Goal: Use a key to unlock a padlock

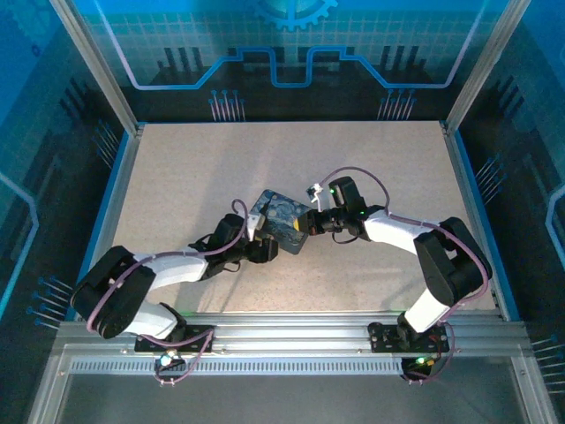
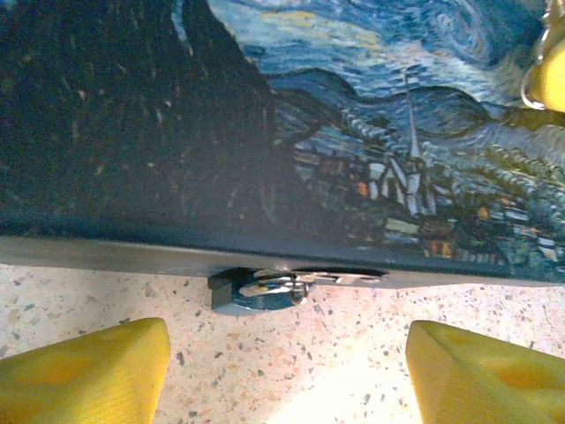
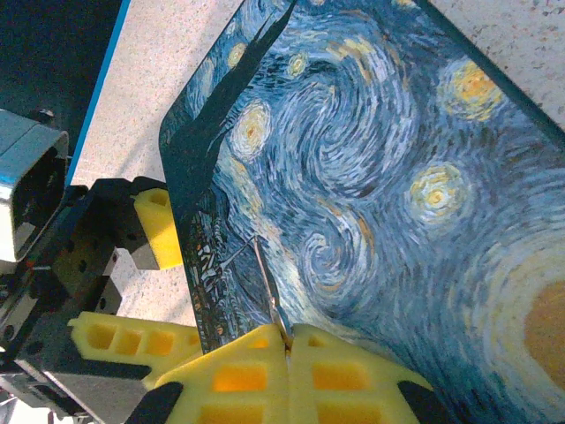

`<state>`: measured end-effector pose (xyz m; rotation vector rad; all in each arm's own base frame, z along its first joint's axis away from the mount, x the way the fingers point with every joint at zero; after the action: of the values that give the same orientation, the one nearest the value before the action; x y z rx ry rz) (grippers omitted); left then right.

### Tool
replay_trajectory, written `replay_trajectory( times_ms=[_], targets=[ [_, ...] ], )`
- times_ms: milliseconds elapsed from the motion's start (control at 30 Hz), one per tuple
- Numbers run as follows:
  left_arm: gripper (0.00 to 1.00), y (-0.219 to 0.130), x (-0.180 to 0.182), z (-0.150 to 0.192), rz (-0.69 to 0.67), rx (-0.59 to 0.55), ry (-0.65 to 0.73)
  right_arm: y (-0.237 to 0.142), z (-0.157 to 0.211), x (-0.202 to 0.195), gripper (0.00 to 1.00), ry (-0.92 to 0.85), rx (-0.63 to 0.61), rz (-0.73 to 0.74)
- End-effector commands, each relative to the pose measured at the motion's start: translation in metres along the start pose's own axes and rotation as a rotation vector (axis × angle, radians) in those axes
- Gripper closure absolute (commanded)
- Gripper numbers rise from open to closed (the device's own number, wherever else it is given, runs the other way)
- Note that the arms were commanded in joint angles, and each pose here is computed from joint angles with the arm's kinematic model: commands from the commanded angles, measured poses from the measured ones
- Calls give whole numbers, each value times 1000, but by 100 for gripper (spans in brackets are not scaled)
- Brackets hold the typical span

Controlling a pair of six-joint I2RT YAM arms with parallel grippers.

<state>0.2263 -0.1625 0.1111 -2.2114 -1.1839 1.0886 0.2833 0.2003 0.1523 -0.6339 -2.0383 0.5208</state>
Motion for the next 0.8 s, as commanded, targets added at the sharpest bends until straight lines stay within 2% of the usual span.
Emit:
replay_trajectory(
  times_ms=[0,367,633,767],
  targets=[
    [33,6,-2,-4,3,-26,57,4,5,-13,100,24,32,43],
    [41,18,-3,-5,32,-19,62,4,6,-14,100,24,32,40],
    [56,21,-7,-4,110,-19,48,4,6,-13,100,21,29,34],
    [56,21,-10,-4,137,-15,35,4,7,-14,100,23,29,33]
  ],
)
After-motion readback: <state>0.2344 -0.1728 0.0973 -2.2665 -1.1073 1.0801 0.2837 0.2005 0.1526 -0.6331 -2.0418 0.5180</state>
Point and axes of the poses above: each hand's point on the last joint's axis, 136 mm out from that joint toward the fingers, its own y axis out along the fingers, its own x axis along the line the jaws close on, z = x × y, the point moved 10 cm from there along -y, back along the fingers, and after that the axes turned 2 degrees about -y, right-handed, at the moved point
